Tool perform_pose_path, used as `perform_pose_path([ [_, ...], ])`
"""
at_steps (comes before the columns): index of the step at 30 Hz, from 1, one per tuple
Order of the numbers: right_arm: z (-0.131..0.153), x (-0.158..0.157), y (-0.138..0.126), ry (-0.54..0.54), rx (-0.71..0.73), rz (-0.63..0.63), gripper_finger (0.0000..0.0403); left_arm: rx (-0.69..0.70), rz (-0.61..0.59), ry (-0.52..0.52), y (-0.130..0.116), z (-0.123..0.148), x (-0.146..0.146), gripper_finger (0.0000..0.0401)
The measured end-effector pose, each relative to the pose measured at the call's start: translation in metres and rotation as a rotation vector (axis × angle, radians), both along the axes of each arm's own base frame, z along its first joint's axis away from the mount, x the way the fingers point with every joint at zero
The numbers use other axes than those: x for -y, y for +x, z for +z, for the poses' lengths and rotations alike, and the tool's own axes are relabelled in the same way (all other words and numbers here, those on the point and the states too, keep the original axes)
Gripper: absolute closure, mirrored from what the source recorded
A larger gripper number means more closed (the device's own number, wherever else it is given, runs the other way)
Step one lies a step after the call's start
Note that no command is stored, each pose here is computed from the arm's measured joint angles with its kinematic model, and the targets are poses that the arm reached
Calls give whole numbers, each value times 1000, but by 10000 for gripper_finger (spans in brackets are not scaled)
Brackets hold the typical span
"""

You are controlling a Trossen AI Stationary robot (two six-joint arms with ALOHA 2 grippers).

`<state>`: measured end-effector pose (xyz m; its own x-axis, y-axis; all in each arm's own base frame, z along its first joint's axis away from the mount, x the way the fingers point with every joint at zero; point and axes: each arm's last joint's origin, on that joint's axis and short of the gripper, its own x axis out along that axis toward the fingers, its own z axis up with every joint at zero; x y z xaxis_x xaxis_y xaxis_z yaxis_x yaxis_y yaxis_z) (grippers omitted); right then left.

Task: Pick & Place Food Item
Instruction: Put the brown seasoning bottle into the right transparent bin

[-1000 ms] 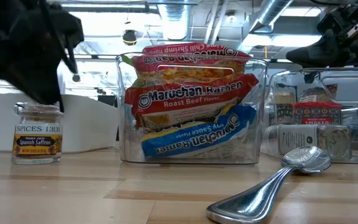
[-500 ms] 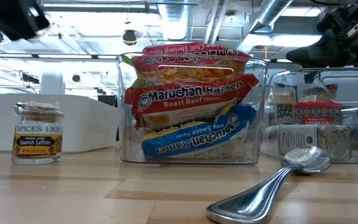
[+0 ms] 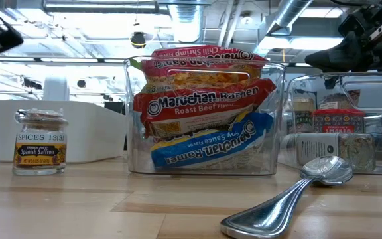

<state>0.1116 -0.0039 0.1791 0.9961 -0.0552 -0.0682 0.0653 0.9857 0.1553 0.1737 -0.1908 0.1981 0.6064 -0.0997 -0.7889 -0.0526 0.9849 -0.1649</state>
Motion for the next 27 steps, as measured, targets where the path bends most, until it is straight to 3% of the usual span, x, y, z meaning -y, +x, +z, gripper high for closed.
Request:
perform_pose_path([
  [4,0,0,0,0,0,0,402,12,3,-8,-3,-15,-4,397],
  [11,0,0,0,0,0,0,402,180,56,33,-17,-44,-10,401],
  [17,0,0,0,0,0,0,402,150,115,66,-24,-64,-26,401],
  [22,0,0,0,0,0,0,402,189,134,-7,-22,-69,-30,395],
  [27,0,0,0,0,0,0,402,145,101,-43,-22,-71,-30,381],
])
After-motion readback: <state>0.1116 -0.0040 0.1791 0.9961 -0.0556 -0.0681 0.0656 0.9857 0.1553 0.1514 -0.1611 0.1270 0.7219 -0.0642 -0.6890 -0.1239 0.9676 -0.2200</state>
